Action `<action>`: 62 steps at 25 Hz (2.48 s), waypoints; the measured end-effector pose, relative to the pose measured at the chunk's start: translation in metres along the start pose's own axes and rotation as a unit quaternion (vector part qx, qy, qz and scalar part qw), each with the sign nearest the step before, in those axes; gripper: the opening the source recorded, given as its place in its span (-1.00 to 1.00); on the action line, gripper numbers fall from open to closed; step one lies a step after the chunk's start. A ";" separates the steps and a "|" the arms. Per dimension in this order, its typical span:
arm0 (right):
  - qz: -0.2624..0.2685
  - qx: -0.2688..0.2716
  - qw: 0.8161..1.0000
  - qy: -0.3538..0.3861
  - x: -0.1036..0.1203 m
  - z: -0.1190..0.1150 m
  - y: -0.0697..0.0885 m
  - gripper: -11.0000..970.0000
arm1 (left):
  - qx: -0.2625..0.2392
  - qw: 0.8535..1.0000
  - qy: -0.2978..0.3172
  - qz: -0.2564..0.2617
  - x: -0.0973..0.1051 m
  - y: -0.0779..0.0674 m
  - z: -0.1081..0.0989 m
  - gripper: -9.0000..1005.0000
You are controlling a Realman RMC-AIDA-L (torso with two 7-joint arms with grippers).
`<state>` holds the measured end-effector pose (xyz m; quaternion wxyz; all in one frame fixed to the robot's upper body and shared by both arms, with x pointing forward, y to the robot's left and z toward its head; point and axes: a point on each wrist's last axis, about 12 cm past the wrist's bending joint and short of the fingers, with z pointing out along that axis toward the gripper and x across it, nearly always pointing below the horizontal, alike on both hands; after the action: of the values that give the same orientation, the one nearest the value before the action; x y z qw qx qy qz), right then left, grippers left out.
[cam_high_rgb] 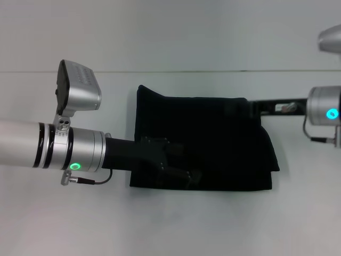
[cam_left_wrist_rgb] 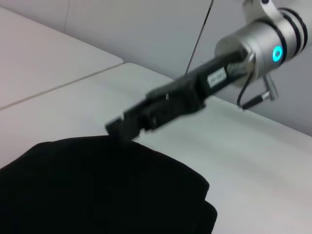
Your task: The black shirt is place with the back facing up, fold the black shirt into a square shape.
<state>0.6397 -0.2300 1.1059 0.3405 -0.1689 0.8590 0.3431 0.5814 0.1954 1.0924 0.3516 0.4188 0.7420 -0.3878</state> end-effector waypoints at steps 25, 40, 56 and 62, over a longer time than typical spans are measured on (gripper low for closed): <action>-0.051 0.055 0.997 0.004 0.033 -0.007 -0.017 -0.86 | -0.044 0.999 -0.011 -0.026 -0.006 0.011 -0.002 0.86; 0.091 0.029 0.995 -0.007 0.024 -0.062 -0.036 -0.32 | -0.049 0.998 -0.020 -0.027 -0.009 0.013 -0.002 0.86; 0.179 0.041 0.981 0.061 0.044 -0.053 -0.040 0.29 | -0.059 0.998 -0.019 -0.015 -0.011 0.016 -0.008 0.86; 0.182 0.041 0.981 0.062 0.046 -0.036 -0.034 0.27 | -0.060 0.998 -0.017 -0.014 -0.011 0.017 -0.009 0.86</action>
<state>0.6075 -0.2822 1.0770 0.2251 -0.0171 0.9080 0.3529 0.5990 0.2051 1.1010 0.3834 0.3798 0.7635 -0.3548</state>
